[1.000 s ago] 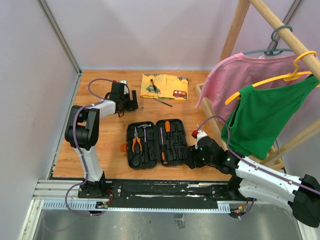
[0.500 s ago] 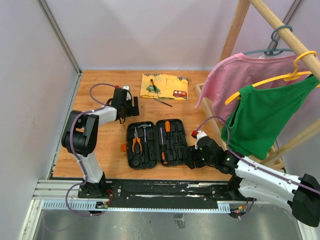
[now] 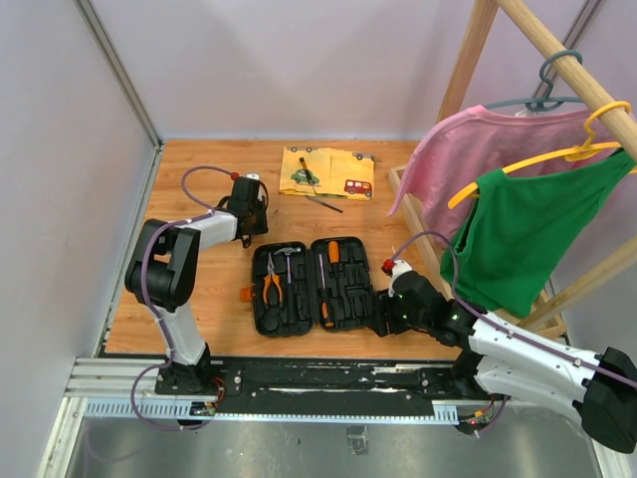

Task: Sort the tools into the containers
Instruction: Pick up the screwdriver from the center of the board.

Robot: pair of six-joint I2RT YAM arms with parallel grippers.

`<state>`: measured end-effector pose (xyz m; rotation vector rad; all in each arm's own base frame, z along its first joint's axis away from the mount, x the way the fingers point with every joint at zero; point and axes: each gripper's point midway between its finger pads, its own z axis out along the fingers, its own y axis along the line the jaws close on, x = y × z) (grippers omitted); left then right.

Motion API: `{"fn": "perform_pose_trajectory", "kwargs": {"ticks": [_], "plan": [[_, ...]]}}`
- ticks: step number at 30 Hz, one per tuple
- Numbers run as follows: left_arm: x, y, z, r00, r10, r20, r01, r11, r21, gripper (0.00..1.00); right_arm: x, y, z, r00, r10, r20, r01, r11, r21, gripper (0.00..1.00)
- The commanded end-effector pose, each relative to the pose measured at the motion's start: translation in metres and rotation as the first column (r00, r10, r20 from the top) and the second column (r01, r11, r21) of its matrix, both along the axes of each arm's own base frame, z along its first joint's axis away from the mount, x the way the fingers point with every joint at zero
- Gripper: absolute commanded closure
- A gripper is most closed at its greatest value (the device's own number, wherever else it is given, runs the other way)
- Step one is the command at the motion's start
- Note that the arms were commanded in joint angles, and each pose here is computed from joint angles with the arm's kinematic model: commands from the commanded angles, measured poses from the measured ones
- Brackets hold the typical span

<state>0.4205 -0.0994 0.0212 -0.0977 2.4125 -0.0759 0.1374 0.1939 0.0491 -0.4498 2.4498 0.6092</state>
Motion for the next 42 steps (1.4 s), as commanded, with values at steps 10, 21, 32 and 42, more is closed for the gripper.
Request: {"fn": "perform_pose_trajectory", "kwargs": {"ticks": [10,21,32,42], "plan": [[-0.046,0.003,-0.049,0.977,-0.002,-0.215,0.008,1.000,0.028,0.94,0.001,-0.005,0.000,1.000,-0.022,-0.006,0.022,1.000,-0.004,0.46],[-0.021,0.013,0.013,0.998,0.047,-0.047,-0.044,0.997,0.066,0.99,0.002,-0.010,0.001,0.999,-0.039,0.006,0.039,0.999,-0.015,0.46],[-0.018,-0.015,0.113,0.980,0.019,0.200,-0.007,0.998,-0.061,1.00,0.009,-0.017,0.012,0.994,-0.099,0.045,0.099,0.995,-0.012,0.46],[-0.078,-0.087,0.153,0.967,0.029,0.254,0.060,0.939,-0.338,1.00,0.022,-0.035,0.033,0.956,-0.263,0.129,0.256,0.964,0.068,0.46]]}}
